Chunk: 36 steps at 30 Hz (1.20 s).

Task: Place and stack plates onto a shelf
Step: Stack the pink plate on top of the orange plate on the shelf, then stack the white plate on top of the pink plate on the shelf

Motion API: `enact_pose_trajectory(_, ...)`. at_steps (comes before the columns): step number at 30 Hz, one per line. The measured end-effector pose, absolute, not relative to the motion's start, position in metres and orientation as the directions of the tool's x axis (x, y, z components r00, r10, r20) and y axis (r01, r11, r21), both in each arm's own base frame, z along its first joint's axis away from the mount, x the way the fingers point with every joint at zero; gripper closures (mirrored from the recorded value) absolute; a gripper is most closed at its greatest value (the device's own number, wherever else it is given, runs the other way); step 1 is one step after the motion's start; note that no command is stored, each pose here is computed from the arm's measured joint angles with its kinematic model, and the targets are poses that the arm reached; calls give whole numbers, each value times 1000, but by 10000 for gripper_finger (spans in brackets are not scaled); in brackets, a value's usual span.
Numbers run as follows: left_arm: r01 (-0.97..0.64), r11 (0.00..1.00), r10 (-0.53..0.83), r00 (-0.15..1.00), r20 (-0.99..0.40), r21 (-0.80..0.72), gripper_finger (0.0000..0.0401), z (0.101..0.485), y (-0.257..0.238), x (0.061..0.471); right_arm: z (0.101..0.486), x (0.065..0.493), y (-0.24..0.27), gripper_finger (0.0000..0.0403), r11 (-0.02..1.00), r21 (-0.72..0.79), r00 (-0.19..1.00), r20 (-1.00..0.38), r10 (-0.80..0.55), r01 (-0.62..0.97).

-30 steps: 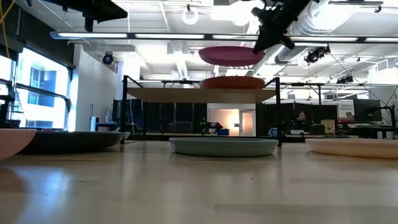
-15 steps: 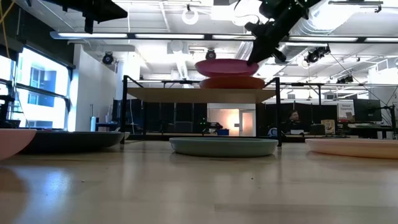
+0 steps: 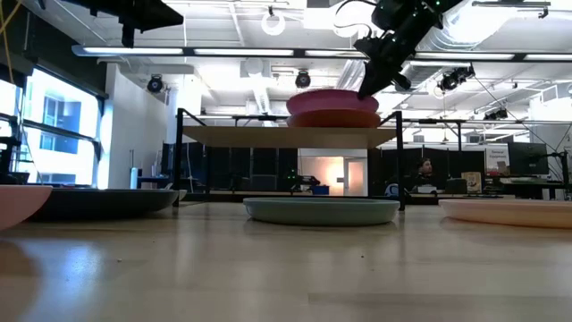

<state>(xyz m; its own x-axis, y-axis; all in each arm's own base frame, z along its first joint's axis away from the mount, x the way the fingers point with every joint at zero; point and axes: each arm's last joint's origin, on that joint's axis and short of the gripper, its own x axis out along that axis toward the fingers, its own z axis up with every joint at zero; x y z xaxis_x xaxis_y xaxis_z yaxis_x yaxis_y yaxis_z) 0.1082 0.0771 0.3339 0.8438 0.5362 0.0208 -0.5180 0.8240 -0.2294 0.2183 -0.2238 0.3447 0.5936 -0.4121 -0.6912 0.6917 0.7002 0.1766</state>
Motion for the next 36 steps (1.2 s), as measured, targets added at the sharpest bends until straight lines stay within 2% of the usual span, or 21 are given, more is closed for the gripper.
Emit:
enact_pose_trajectory(12,-518,824,537,843,25,-229,394,334,77,108,338,221,-229,403,682,149,557,-711,-430,716)
enact_pose_trajectory(24,-501,835,517,856,16,-230,394,333,77,109,338,221,-229,400,729,86,555,-710,-433,679)
enact_pose_trajectory(36,-517,825,534,845,16,-230,394,333,77,108,341,223,-232,327,704,56,544,-679,-493,708)
